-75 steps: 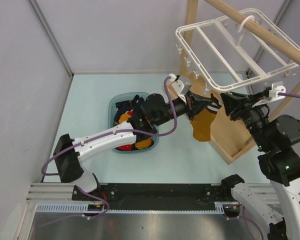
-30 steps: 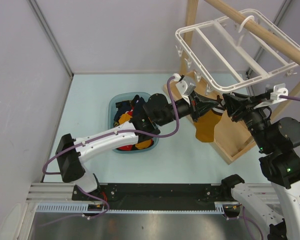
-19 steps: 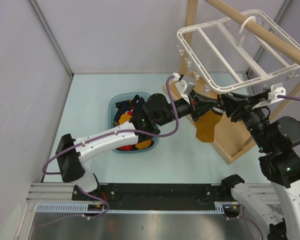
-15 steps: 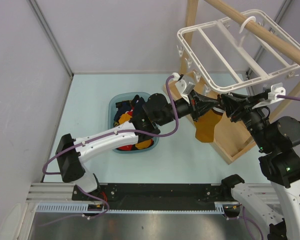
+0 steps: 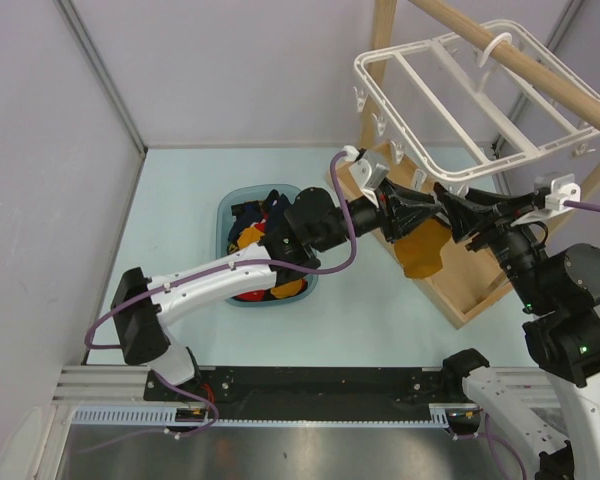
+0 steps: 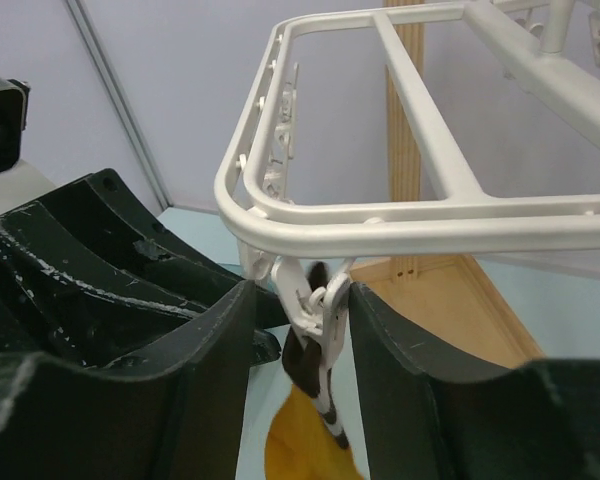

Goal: Clip the socks to the hanger
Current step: Clamp the sock onto the hanger, then open the clamp at the hanger.

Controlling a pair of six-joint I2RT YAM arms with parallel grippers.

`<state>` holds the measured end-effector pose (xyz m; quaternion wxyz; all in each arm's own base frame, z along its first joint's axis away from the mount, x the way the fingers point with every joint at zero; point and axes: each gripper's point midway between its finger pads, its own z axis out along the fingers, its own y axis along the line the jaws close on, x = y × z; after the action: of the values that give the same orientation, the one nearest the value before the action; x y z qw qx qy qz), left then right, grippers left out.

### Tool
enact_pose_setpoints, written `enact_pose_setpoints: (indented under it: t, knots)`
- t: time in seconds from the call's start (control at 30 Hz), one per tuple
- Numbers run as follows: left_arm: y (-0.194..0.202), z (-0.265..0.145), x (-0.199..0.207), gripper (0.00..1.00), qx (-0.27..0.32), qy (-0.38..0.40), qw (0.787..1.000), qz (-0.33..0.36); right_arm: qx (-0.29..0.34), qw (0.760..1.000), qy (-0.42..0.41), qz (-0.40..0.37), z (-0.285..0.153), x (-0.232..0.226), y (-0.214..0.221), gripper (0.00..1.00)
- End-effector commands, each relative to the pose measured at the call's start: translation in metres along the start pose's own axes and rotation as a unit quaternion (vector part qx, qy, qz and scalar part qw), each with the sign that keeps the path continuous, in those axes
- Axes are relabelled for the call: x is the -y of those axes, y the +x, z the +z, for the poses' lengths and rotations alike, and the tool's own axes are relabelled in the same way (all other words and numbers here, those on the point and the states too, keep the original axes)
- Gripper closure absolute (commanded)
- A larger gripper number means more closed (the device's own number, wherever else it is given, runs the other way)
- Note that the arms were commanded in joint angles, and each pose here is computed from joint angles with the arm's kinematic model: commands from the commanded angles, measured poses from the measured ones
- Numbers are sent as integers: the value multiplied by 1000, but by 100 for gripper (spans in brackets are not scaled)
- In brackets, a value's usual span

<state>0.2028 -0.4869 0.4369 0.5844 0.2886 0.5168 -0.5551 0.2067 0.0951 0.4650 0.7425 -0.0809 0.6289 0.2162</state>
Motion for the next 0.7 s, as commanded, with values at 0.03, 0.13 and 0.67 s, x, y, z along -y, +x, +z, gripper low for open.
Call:
enact_pose_setpoints:
  t: [0.03, 0.13, 0.67]
  knots:
    - [-24, -14, 7, 63, 33, -2, 999, 24, 24, 1000, -10, -3, -12, -6, -19, 48]
    - [-24, -23, 2, 53, 32, -14, 999, 38, 23, 1000, -11, -2, -13, -6, -18, 44]
    - [-5, -24, -40, 15, 47, -89, 986, 130, 24, 1000, -4, -8, -16, -3, -19, 34]
